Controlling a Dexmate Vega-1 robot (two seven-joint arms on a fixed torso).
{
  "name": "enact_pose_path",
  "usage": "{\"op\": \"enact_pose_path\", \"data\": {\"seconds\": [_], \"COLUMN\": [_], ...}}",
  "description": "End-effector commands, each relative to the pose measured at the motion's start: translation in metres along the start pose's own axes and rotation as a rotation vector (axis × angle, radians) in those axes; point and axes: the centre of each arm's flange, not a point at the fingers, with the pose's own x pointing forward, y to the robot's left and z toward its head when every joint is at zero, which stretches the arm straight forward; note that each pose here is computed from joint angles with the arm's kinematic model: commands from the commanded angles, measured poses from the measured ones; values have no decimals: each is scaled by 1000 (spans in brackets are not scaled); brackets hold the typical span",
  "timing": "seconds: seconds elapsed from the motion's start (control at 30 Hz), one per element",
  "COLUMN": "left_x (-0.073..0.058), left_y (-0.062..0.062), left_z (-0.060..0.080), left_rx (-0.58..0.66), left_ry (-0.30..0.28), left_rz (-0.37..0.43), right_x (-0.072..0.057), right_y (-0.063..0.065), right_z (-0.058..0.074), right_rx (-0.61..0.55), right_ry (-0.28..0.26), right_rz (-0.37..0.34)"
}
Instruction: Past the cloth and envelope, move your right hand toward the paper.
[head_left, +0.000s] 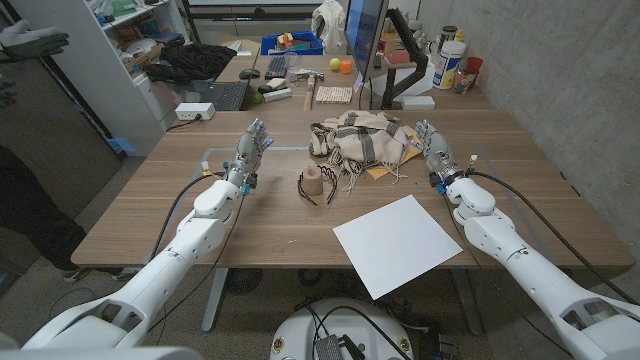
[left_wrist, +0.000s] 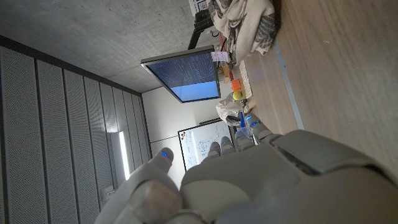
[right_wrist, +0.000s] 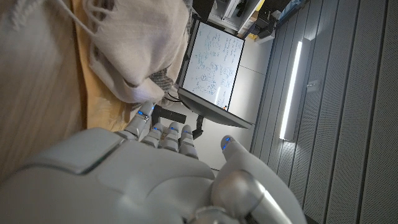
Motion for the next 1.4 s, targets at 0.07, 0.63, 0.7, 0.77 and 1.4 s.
{"op": "enact_pose_path", "data": {"seconds": [0.07, 0.63, 0.7, 0.77, 1.4], "left_x": [0, 1, 1, 1, 4], "left_y": [3, 5, 5, 6, 10], "left_z": [-5, -6, -6, -6, -7], "left_rx": [4, 3, 4, 3, 2], "left_ry": [17, 19, 19, 18, 18], "left_rz": [-9, -15, -16, -16, -26], "right_x": [0, -3, -4, -4, -10], "right_y": [-3, -10, -10, -11, -12], "right_z": [6, 20, 22, 24, 53], "right_rx": [-90, -287, -302, -323, -458], "right_ry": [-60, -106, -111, -117, -166], "right_rz": [-16, -39, -37, -32, 22]}}
